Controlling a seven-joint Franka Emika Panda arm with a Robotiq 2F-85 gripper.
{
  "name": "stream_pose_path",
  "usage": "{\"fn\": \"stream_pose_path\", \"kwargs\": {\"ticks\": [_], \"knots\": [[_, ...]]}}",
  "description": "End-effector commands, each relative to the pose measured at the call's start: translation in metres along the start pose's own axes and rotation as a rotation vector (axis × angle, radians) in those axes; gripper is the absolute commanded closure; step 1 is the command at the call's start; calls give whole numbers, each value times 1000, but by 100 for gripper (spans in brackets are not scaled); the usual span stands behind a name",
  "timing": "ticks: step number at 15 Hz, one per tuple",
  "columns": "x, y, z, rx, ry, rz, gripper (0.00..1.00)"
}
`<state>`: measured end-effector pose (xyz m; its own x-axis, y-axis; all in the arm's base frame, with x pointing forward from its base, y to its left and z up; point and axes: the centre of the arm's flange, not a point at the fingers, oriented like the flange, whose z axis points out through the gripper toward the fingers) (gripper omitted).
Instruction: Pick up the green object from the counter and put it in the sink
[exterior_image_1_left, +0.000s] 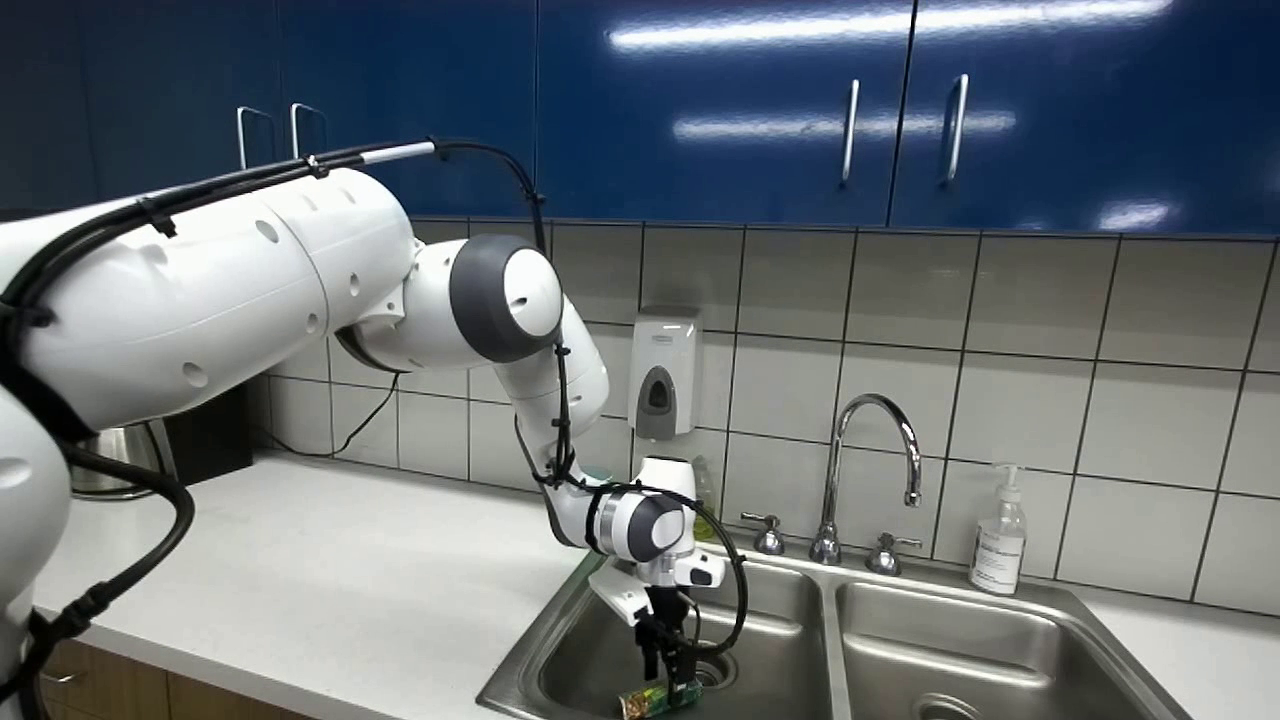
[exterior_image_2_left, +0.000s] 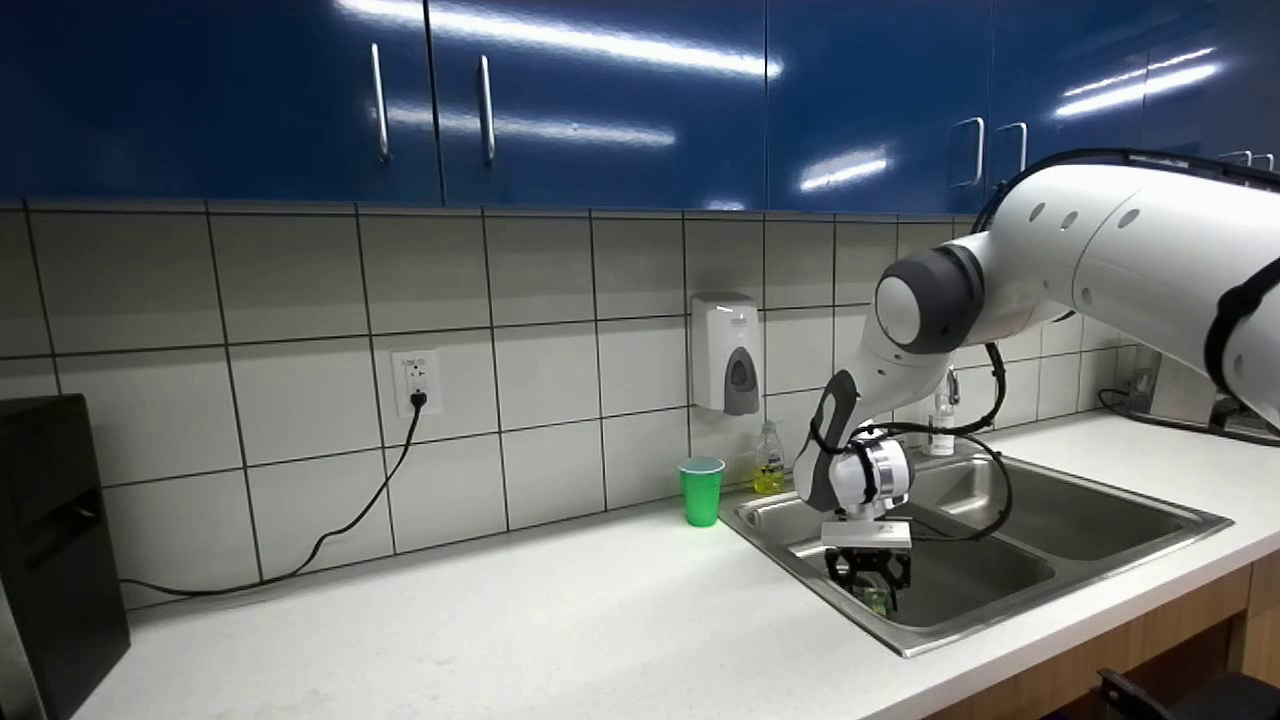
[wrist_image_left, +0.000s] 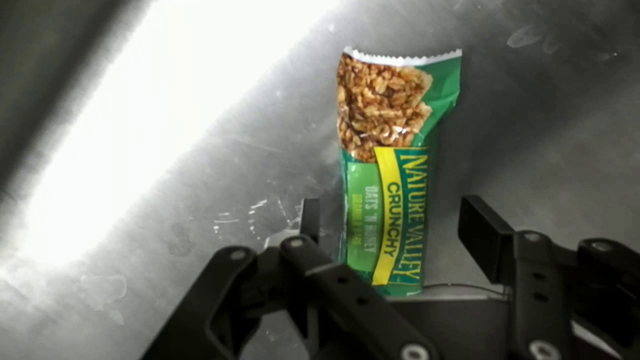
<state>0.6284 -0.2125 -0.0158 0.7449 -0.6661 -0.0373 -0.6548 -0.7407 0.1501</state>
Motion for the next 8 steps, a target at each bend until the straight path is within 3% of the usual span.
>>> {"fn": "stream_pose_path", "kwargs": {"ticks": [1,8], "knots": [[-3,0,-29,23,-14,16,0],[-30,13,-114,49,57,46,0]]}}
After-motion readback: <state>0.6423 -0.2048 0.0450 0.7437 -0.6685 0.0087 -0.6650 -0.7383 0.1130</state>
